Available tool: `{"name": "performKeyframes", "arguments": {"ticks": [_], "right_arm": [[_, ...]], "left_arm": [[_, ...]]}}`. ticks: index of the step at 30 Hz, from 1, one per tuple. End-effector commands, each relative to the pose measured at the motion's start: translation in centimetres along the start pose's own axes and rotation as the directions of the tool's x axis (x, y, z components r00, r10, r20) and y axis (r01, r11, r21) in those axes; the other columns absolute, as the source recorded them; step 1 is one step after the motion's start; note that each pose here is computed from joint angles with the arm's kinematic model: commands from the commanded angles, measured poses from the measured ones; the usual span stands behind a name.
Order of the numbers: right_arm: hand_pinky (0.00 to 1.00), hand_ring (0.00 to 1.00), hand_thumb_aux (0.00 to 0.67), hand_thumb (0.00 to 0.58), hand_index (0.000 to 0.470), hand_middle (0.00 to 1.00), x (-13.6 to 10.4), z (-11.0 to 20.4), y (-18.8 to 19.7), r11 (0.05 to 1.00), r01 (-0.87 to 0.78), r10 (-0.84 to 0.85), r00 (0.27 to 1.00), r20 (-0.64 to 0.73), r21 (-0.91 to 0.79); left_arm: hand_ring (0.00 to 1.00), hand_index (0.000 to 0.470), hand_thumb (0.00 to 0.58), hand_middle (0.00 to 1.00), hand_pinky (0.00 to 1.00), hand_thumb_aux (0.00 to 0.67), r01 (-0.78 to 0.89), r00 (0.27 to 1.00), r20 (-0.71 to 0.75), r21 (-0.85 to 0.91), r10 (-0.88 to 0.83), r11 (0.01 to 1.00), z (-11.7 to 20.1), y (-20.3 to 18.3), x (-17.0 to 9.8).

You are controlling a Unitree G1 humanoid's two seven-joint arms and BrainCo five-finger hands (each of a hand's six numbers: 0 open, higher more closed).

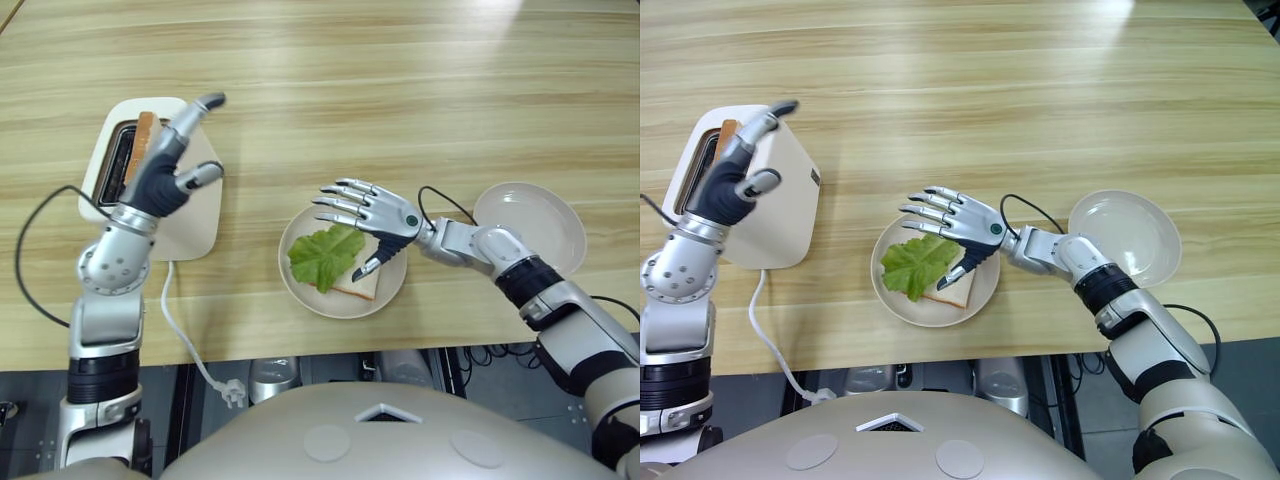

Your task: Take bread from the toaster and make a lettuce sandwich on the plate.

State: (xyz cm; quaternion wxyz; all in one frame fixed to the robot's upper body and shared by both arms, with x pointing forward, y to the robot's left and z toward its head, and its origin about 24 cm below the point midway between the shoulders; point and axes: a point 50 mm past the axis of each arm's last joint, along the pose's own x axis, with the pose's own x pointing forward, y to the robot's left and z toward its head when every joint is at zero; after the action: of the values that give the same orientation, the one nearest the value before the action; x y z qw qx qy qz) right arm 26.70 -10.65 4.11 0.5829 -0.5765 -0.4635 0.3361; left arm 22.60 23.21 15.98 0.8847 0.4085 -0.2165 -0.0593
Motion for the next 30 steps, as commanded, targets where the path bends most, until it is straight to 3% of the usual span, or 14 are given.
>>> {"name": "performKeyframes", "arguments": {"ticks": [1, 2, 14, 15, 16, 19, 23, 25, 30], "right_arm": [[0.00, 0.00, 0.102, 0.164, 0.070, 0.00, -0.4, 1.2, 1.5, 0.998, -0.052, 0.053, 0.998, 0.035, -0.018], [0.00, 0.00, 0.368, 0.462, 0.253, 0.00, -0.4, 1.5, 1.8, 0.998, -0.064, 0.065, 0.997, 0.044, -0.015], [0.00, 0.00, 0.389, 0.478, 0.267, 0.00, -0.2, 3.6, 3.4, 0.994, -0.103, 0.098, 0.991, 0.094, 0.048], [0.00, 0.00, 0.413, 0.494, 0.283, 0.00, -0.1, 3.6, 3.3, 0.994, -0.096, 0.091, 0.992, 0.092, 0.050], [0.00, 0.00, 0.502, 0.543, 0.345, 0.00, 0.0, 3.5, 3.2, 0.995, -0.088, 0.083, 0.993, 0.088, 0.052], [0.00, 0.00, 0.604, 0.574, 0.415, 0.00, 0.0, 3.3, 3.0, 0.996, -0.079, 0.075, 0.994, 0.080, 0.050], [0.00, 0.00, 0.628, 0.578, 0.431, 0.00, -0.1, 3.1, 2.9, 0.996, -0.078, 0.074, 0.994, 0.075, 0.050], [0.00, 0.00, 0.670, 0.580, 0.460, 0.00, -0.1, 3.0, 2.9, 0.996, -0.077, 0.073, 0.995, 0.072, 0.051], [0.00, 0.00, 0.670, 0.580, 0.460, 0.00, -0.1, 2.6, 2.3, 0.998, -0.046, 0.043, 0.997, 0.059, 0.046]], "left_arm": [[0.00, 0.000, 0.000, 0.00, 0.00, 0.000, -0.146, 0.988, -0.026, 0.134, 0.151, 0.980, -0.2, 2.6, -0.1], [0.00, 0.000, 0.000, 0.00, 0.00, 0.000, -0.161, 0.985, -0.043, 0.139, 0.168, 0.977, -0.6, 2.8, -0.2], [0.00, 0.000, 0.000, 0.00, 0.00, 0.000, -0.171, 0.963, -0.187, 0.127, 0.193, 0.977, -4.0, 2.8, -1.0], [0.00, 0.000, 0.000, 0.00, 0.00, 0.000, -0.167, 0.963, -0.192, 0.126, 0.189, 0.978, -4.1, 2.7, -1.0], [0.00, 0.000, 0.000, 0.00, 0.00, 0.000, -0.162, 0.963, -0.197, 0.119, 0.184, 0.980, -4.3, 2.6, -1.0], [0.00, 0.000, 0.000, 0.00, 0.00, 0.000, -0.161, 0.962, -0.205, 0.105, 0.180, 0.981, -4.6, 2.5, -1.0], [0.00, 0.000, 0.000, 0.00, 0.00, 0.000, -0.164, 0.959, -0.215, 0.099, 0.182, 0.981, -4.9, 2.5, -1.1], [0.00, 0.000, 0.000, 0.00, 0.00, 0.000, -0.164, 0.959, -0.220, 0.093, 0.181, 0.982, -5.1, 2.4, -1.1], [0.00, 0.000, 0.000, 0.00, 0.00, 0.000, -0.154, 0.960, -0.222, 0.089, 0.170, 0.984, -5.2, 2.1, -1.0]]}}
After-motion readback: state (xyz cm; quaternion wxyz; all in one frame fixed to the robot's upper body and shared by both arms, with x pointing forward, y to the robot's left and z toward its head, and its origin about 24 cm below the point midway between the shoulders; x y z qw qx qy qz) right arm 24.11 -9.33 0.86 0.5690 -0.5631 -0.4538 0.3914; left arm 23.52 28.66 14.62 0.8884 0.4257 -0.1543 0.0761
